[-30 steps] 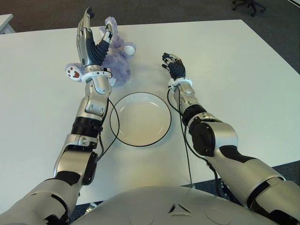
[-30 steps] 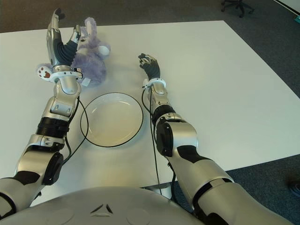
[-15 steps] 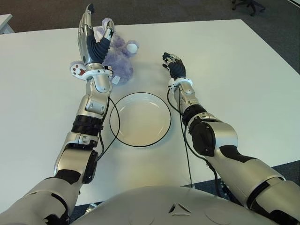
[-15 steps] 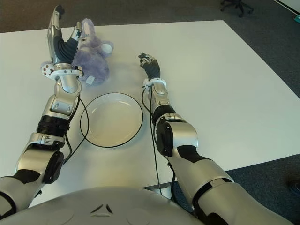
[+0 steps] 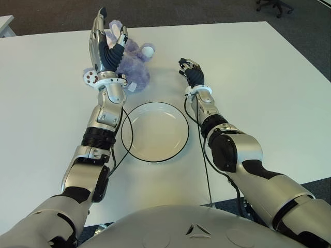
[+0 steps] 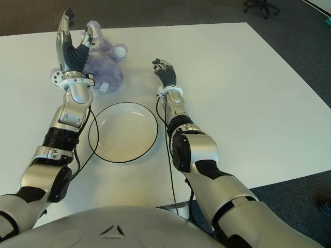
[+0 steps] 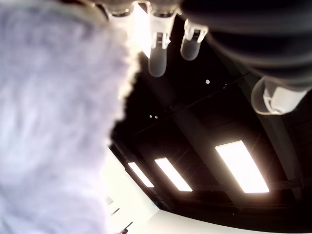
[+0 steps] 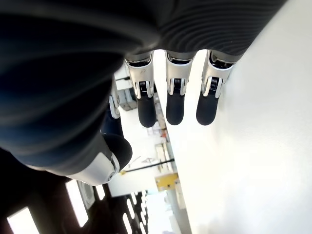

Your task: Put the doll into the plate.

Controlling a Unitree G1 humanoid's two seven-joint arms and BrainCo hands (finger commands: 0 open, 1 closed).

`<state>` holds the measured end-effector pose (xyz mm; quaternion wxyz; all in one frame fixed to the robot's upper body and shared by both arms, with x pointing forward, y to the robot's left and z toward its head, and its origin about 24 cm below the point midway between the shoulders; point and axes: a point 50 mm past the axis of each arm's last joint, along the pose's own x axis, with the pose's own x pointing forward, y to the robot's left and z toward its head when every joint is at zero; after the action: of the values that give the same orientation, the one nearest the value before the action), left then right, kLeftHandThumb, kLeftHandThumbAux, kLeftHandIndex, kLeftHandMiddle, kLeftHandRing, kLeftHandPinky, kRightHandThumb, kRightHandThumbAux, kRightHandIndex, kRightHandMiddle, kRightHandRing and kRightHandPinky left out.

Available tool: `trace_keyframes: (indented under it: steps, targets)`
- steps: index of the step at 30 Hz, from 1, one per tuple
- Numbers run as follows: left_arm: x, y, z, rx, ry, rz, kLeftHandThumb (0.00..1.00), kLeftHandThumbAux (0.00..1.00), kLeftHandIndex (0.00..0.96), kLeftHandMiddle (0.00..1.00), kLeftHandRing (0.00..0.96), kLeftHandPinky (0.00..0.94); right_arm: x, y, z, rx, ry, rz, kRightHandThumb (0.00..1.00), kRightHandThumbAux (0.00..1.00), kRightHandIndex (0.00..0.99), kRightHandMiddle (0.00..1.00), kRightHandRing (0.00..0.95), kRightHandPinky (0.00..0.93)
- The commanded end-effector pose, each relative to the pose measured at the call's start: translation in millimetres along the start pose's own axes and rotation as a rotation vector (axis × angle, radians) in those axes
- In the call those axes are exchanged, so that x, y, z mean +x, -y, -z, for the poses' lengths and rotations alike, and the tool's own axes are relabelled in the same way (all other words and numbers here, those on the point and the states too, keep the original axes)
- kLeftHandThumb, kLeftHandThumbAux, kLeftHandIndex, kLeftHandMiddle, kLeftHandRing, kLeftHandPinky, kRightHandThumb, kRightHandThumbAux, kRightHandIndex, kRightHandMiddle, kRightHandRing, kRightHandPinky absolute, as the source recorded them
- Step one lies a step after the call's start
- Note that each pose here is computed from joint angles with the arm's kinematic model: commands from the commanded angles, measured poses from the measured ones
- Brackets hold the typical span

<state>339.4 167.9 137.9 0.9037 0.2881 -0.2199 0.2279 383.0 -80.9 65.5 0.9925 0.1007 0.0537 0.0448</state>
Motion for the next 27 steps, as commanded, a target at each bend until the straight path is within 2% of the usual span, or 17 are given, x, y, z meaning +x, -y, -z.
trace_keyframes:
  steps: [1, 13, 21, 27]
  targets:
    - [-5.5, 11.6, 2.4, -0.005, -0.059, 0.042, 0.403, 0.281, 0.023, 0.144, 0.125, 0.088, -8.6, 2.5, 27.4, 0.053, -0.121, 0.029, 0.708, 0.722, 0.41, 0.159, 0.116, 0.15]
    - [-12.2, 27.6, 5.4, -0.049, -0.108, 0.115, 0.404, 0.278, 0.03, 0.137, 0.106, 0.06, -7.5, 5.0, 25.9, 0.025, -0.132, 0.014, 0.708, 0.725, 0.409, 0.152, 0.111, 0.135]
    - [-13.7, 36.2, 11.2, -0.071, -0.092, 0.141, 0.366, 0.341, 0.028, 0.122, 0.108, 0.102, -9.0, 3.0, 27.8, 0.087, -0.119, 0.031, 0.71, 0.722, 0.41, 0.153, 0.111, 0.153]
    - [-18.2, 42.8, 15.2, -0.087, -0.088, 0.152, 0.366, 0.383, 0.028, 0.126, 0.123, 0.114, -7.8, 3.7, 25.6, 0.021, -0.12, 0.026, 0.71, 0.722, 0.411, 0.157, 0.123, 0.17]
